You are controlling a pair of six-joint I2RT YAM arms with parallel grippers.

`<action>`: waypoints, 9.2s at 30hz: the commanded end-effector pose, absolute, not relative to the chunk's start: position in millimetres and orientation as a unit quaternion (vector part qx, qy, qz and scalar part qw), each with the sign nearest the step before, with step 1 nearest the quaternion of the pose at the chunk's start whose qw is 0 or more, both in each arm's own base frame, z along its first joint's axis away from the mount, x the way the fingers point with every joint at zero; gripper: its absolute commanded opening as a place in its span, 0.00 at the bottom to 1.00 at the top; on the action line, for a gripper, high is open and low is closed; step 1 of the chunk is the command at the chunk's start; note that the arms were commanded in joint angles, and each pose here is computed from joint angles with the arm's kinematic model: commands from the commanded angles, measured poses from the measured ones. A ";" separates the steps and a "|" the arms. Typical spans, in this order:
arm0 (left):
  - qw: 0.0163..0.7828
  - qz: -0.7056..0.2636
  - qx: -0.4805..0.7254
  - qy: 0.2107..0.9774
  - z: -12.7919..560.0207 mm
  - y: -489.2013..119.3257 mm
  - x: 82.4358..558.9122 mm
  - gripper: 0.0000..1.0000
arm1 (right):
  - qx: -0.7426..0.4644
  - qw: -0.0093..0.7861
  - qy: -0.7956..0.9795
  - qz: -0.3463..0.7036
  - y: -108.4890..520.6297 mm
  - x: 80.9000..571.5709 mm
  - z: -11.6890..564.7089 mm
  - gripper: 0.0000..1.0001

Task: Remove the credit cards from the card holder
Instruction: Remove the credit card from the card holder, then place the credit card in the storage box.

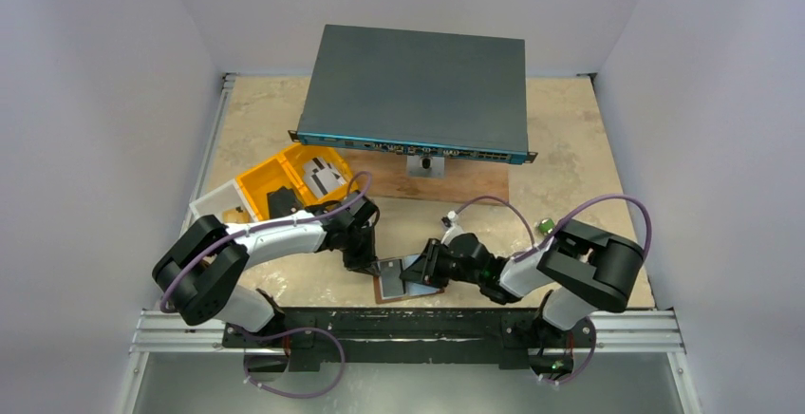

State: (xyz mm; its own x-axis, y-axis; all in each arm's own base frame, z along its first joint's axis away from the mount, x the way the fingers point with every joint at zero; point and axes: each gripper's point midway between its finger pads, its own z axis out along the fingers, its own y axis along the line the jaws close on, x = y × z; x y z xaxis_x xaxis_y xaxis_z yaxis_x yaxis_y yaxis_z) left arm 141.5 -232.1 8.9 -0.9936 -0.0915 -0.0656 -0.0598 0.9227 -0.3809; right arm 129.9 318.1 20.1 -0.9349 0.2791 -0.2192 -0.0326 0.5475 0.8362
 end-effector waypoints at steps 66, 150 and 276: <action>0.044 -0.094 -0.081 0.991 -29.9 -183.0 133.4 0.00 | 0.115 0.169 0.863 0.463 290.2 129.9 7.9 0.03; 0.102 -0.188 -0.029 0.976 26.1 -213.8 154.3 0.00 | 0.125 0.258 0.857 0.428 258.4 149.3 55.9 0.00; 0.261 -0.086 -0.340 0.899 127.9 11.8 339.7 0.45 | 0.011 0.374 0.827 0.420 252.5 164.7 211.8 0.99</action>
State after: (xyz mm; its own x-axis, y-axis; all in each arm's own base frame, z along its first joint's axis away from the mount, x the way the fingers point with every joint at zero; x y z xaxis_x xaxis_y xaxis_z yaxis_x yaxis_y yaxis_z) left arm 334.3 3.1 102.0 -0.6514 -0.6766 -0.3433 -0.5919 0.7363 -0.3280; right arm 159.5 252.5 195.5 -0.7503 0.3084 -0.5848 -0.2761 0.6576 0.7010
